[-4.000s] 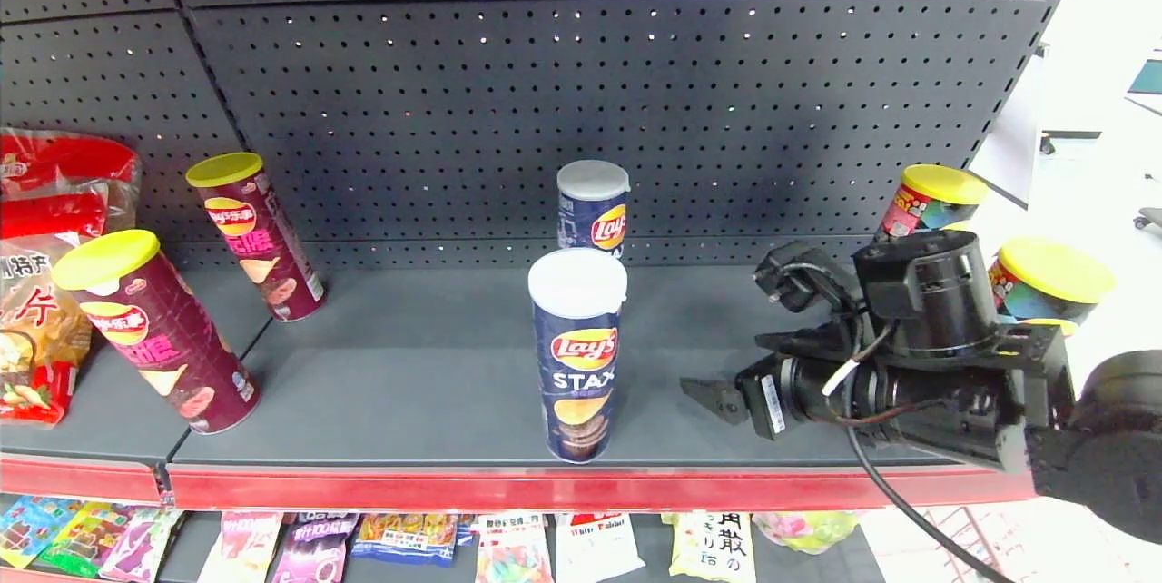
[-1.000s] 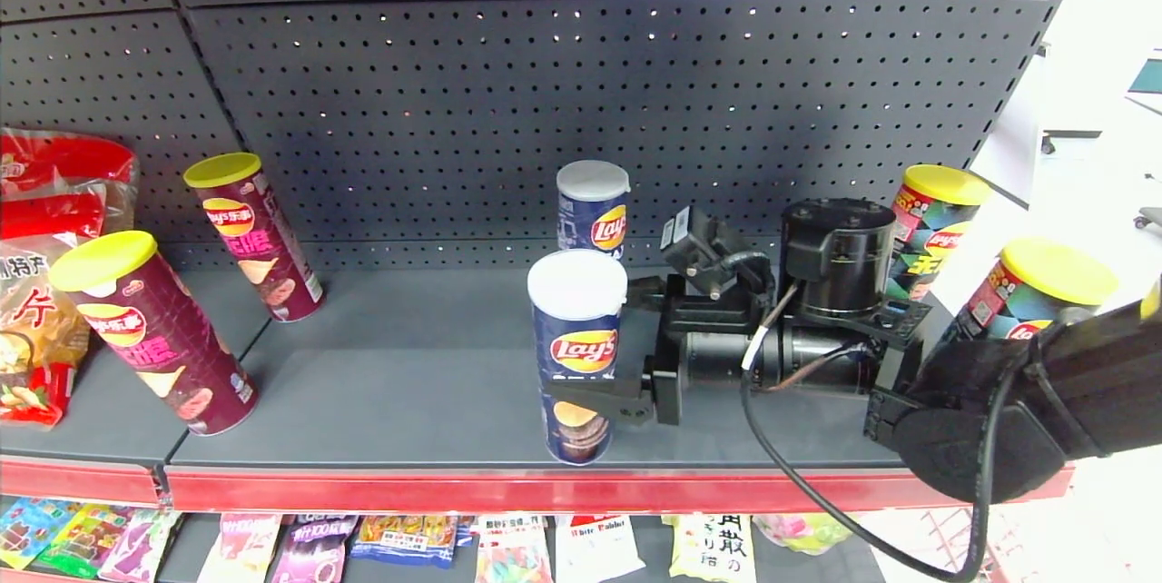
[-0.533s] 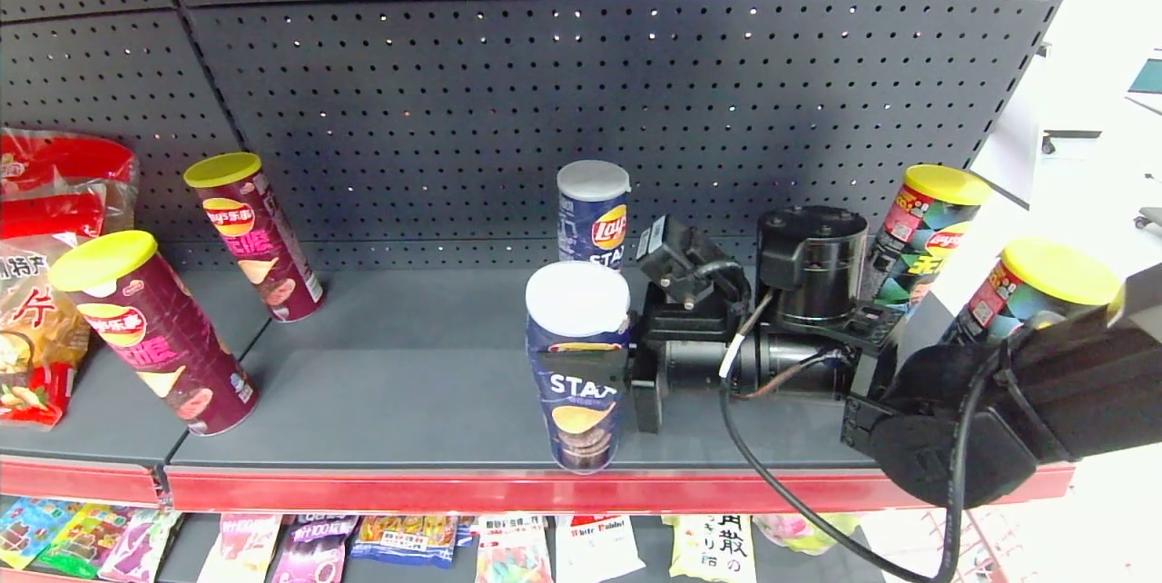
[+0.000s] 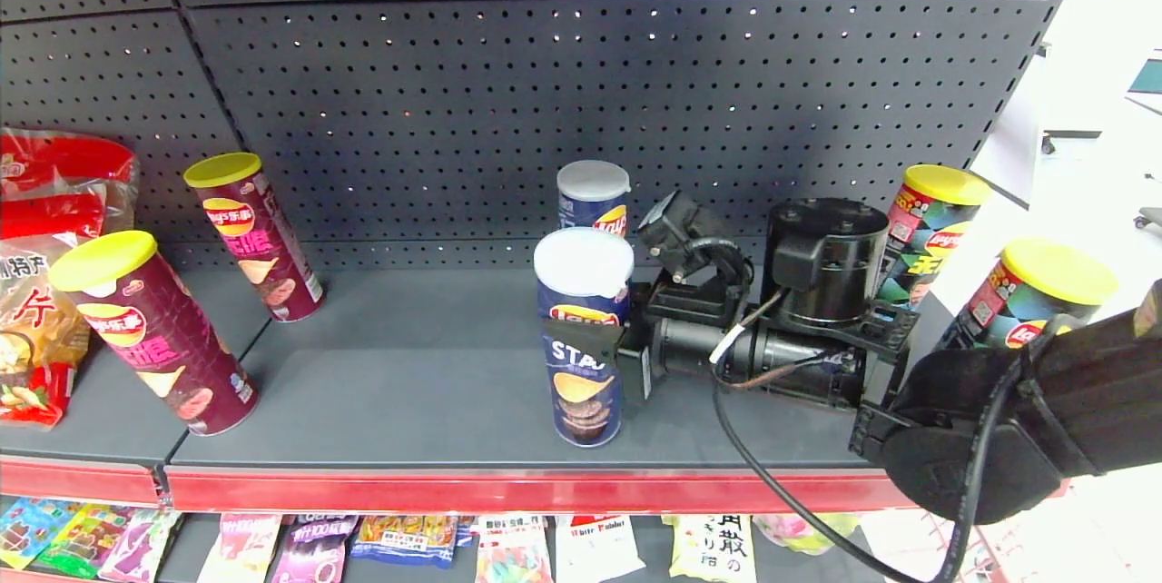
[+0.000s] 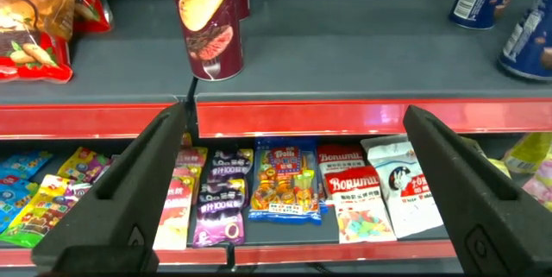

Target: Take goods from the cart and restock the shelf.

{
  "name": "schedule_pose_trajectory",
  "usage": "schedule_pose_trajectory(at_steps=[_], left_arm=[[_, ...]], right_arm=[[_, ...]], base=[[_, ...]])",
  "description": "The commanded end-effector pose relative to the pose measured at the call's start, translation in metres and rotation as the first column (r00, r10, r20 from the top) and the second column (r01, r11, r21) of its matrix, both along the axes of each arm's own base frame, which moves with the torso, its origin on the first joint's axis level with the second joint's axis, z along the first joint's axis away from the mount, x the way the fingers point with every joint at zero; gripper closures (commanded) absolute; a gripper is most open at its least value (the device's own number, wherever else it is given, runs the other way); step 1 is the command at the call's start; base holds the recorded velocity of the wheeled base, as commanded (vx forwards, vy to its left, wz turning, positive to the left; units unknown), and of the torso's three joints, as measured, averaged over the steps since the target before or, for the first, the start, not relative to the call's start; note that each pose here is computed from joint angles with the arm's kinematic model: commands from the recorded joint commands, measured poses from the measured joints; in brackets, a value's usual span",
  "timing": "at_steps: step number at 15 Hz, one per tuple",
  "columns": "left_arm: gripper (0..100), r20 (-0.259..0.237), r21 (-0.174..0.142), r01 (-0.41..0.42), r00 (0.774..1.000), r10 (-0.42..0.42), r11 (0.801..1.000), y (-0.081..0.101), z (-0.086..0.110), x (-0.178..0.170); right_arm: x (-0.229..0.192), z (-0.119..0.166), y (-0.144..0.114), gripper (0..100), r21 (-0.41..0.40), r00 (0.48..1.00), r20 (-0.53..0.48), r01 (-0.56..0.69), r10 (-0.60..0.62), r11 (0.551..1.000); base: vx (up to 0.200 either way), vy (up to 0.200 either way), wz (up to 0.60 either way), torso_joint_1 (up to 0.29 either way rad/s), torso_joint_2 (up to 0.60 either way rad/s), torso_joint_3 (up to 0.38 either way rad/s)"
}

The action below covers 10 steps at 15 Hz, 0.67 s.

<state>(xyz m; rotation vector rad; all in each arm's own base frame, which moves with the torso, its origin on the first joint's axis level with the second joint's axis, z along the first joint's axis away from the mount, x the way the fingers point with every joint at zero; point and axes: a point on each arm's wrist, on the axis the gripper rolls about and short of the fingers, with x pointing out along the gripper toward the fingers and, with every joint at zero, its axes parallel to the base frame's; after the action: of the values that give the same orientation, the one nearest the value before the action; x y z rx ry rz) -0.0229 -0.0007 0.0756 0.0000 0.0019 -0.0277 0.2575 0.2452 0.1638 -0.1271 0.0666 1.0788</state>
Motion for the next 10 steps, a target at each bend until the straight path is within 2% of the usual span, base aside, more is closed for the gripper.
schedule_pose_trajectory(at_steps=[1,10], left_arm=[[0,0.000,0.000,0.000,1.000,0.000,1.000,0.0000,0.0000,0.0000],[0,0.000,0.000,0.000,1.000,0.000,1.000,0.0000,0.0000,0.0000]], right_arm=[[-0.0056,-0.0011,0.0021,100,0.011,1.000,-0.005,0.002,-0.002,1.000],[-0.0093,-0.0086,0.0044,100,0.032,0.997,0.004,-0.076,0.076,0.997]], base=[[0.000,0.000,0.00,0.000,0.00,0.000],[0.000,0.000,0.00,0.000,0.00,0.000]])
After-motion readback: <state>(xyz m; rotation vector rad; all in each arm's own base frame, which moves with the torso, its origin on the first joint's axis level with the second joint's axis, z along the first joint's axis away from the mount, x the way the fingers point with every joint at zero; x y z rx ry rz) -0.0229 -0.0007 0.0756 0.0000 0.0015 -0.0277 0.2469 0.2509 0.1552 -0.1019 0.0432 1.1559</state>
